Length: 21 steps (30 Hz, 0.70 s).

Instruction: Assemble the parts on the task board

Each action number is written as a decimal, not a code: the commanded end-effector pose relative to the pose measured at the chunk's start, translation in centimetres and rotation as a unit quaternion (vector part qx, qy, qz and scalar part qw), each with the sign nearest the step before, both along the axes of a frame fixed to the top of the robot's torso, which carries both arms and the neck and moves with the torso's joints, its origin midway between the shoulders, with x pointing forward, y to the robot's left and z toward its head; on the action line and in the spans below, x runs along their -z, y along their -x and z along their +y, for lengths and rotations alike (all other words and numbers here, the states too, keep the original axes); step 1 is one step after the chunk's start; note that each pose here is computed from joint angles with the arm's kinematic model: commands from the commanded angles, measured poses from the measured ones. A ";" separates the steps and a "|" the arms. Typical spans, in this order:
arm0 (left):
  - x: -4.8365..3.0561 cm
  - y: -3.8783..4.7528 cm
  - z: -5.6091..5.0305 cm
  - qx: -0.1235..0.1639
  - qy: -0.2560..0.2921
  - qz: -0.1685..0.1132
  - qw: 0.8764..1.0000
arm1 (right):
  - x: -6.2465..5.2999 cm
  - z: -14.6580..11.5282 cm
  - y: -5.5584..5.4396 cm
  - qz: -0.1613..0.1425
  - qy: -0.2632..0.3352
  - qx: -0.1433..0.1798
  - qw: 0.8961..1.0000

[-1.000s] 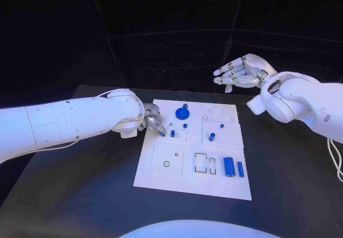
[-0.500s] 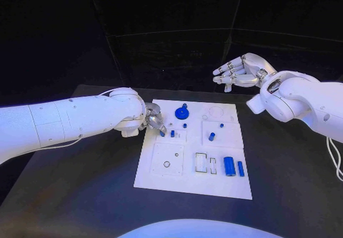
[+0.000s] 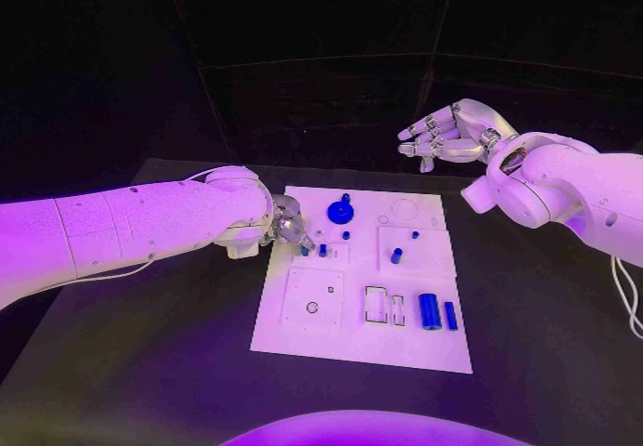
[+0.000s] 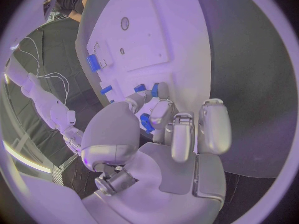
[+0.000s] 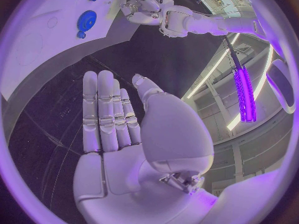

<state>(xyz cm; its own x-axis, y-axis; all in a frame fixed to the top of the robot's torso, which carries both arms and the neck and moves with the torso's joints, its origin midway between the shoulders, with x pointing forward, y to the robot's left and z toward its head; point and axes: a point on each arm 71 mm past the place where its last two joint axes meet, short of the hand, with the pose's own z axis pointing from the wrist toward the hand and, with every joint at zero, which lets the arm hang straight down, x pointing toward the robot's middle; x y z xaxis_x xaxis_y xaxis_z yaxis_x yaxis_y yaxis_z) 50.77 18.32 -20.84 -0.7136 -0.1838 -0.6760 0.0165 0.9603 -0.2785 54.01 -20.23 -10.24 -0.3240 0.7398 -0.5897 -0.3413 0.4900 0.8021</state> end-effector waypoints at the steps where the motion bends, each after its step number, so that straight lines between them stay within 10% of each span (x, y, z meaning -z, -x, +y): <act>1: 0.00 -0.04 0.2 -0.005 -0.004 0.001 1.000 | -0.2 0.1 0.0 -0.004 -0.001 -0.004 1.000; 21: -0.57 -0.20 1.0 -0.030 0.043 -0.038 0.998 | -0.2 0.1 0.0 -0.004 -0.001 -0.003 1.000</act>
<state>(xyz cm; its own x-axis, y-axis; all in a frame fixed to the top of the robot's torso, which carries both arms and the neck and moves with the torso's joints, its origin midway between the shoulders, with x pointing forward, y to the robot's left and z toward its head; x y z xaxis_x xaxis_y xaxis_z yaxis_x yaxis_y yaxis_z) 50.82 19.41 -20.64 -0.6795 -0.2314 -0.6962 -0.0141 0.9529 -0.3030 54.04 -20.25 -10.24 -0.3232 0.7399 -0.5899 -0.3413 0.4903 0.8020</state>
